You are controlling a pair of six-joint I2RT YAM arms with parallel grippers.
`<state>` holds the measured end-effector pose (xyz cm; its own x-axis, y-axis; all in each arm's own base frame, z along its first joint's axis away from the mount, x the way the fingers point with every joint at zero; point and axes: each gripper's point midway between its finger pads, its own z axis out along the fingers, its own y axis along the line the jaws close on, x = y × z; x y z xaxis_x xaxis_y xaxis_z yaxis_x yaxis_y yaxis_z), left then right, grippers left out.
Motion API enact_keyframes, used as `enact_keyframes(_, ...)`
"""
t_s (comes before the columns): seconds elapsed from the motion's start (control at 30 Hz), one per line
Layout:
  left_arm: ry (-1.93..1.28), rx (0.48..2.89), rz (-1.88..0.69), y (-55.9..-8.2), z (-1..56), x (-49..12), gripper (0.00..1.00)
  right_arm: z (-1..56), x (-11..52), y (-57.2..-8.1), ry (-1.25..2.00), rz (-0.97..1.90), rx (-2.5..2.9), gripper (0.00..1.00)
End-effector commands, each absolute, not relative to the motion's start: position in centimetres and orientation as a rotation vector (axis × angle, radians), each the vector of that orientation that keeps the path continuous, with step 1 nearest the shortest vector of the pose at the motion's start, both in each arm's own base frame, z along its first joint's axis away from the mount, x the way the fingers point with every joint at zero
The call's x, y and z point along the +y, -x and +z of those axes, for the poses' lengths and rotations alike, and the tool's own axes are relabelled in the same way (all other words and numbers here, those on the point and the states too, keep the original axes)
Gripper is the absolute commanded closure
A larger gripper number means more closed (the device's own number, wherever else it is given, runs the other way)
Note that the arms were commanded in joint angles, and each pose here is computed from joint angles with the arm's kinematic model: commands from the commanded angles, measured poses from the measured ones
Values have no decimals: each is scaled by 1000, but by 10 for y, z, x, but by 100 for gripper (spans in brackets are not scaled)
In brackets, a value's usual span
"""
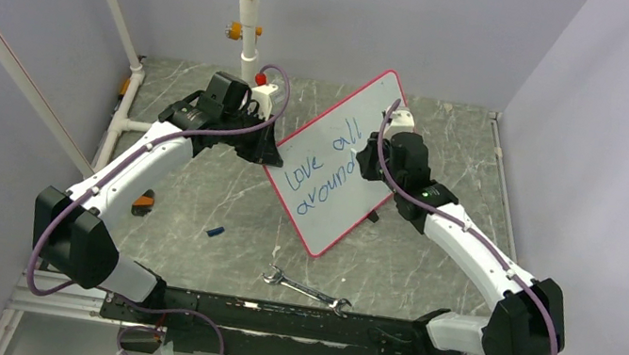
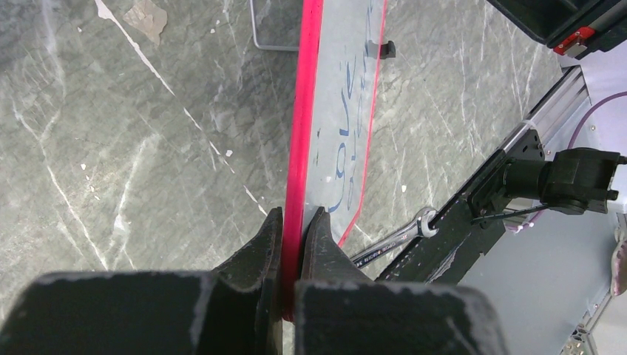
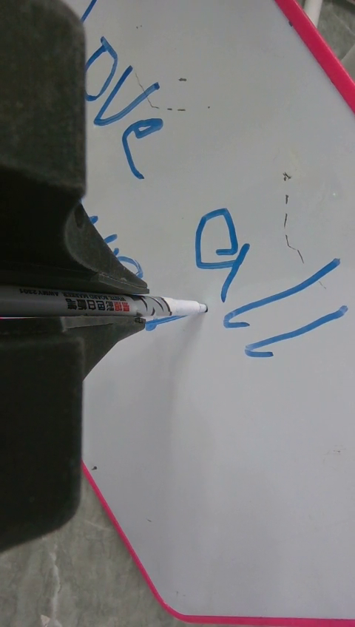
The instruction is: Write a sentence on the whiteboard
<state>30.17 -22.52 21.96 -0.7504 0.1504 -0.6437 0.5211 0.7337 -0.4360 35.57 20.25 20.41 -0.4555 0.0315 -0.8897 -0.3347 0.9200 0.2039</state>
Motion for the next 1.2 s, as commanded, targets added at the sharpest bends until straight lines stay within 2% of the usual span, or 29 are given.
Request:
enact_keyframes(0.0, -540, 2488, -237, -319, 168, -150, 100, 199, 207, -353, 214, 460, 2006, 100)
enact_keyframes(0.53, -545, 2491, -233, -318, 167, -150, 100, 166, 191, -324, 190, 454, 2073, 100)
enact_keyframes(1.17, -548, 2488, -226, -318, 168, -151, 100, 200, 172, -338, 144, 327, 2002, 100)
